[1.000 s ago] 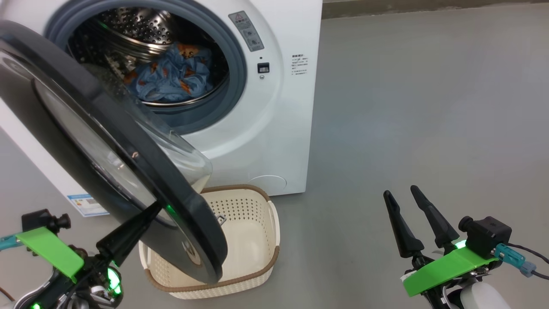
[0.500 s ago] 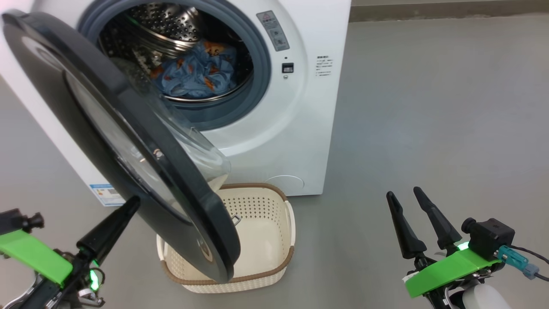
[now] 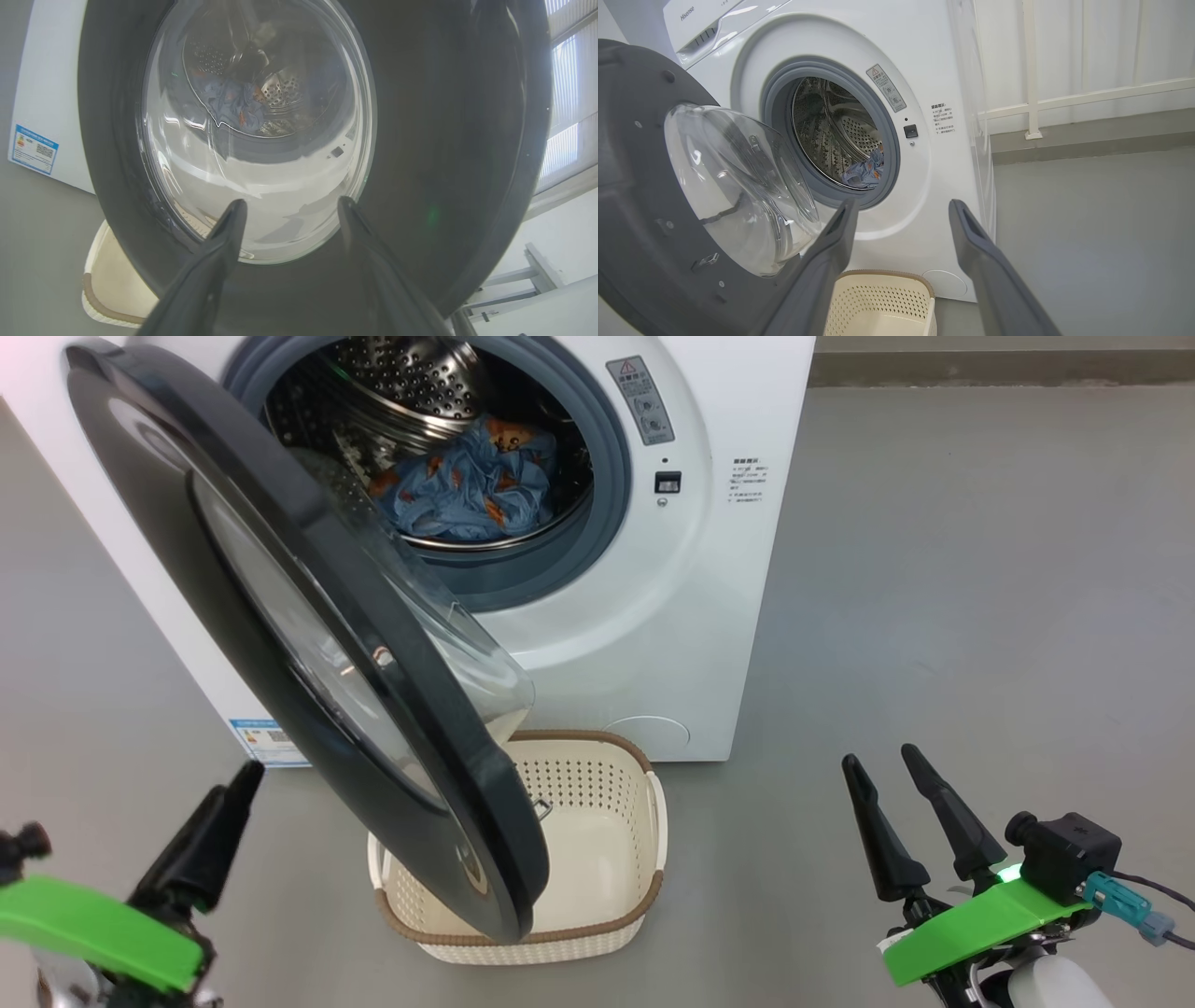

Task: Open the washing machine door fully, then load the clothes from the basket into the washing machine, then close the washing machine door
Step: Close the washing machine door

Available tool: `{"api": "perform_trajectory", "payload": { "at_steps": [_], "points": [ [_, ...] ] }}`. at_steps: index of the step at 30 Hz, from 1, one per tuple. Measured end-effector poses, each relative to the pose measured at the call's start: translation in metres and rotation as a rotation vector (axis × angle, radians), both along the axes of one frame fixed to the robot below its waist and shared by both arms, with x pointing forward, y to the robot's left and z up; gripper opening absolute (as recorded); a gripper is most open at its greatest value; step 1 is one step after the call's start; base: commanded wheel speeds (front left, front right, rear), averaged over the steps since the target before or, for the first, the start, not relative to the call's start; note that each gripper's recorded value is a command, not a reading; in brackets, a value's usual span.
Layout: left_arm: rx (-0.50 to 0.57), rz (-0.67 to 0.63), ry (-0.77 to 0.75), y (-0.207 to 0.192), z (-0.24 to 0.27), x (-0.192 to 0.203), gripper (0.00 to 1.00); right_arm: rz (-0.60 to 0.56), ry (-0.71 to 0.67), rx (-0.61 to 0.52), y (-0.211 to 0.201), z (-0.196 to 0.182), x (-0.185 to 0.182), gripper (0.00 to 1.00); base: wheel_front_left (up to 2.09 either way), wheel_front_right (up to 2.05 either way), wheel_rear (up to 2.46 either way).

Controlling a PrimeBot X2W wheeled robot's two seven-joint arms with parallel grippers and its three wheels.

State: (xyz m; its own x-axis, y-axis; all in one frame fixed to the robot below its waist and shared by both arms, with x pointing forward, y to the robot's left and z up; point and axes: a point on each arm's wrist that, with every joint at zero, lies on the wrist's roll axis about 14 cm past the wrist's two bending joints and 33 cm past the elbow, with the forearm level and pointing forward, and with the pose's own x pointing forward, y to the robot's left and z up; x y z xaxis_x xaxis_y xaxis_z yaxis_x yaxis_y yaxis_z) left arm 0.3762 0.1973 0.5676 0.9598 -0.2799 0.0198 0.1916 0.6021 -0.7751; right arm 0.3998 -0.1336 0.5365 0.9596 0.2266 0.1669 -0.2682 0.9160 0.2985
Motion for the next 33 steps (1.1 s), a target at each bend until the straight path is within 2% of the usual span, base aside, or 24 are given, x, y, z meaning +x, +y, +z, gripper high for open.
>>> {"api": "perform_trajectory", "payload": {
  "at_steps": [12, 20, 25, 33],
  "points": [
    [0.321, 0.194, -0.152, 0.012, -0.022, -0.012, 1.00, -0.004, -0.014, -0.017, -0.005, 0.004, -0.003, 1.00, 0.00, 0.00, 0.00],
    [0.511, 0.235, -0.179, 0.019, -0.042, -0.016, 1.00, -0.009, -0.022, -0.022, -0.008, 0.007, -0.005, 1.00, 0.00, 0.00, 0.00],
    [0.565, 0.239, -0.173, 0.016, -0.050, -0.017, 1.00, -0.008, -0.022, -0.026, -0.008, 0.007, -0.005, 1.00, 0.00, 0.00, 0.00],
    [0.592, 0.255, -0.185, 0.011, -0.049, -0.014, 1.00, -0.011, -0.015, -0.031, -0.010, 0.004, -0.005, 1.00, 0.00, 0.00, 0.00]
  ]
}}
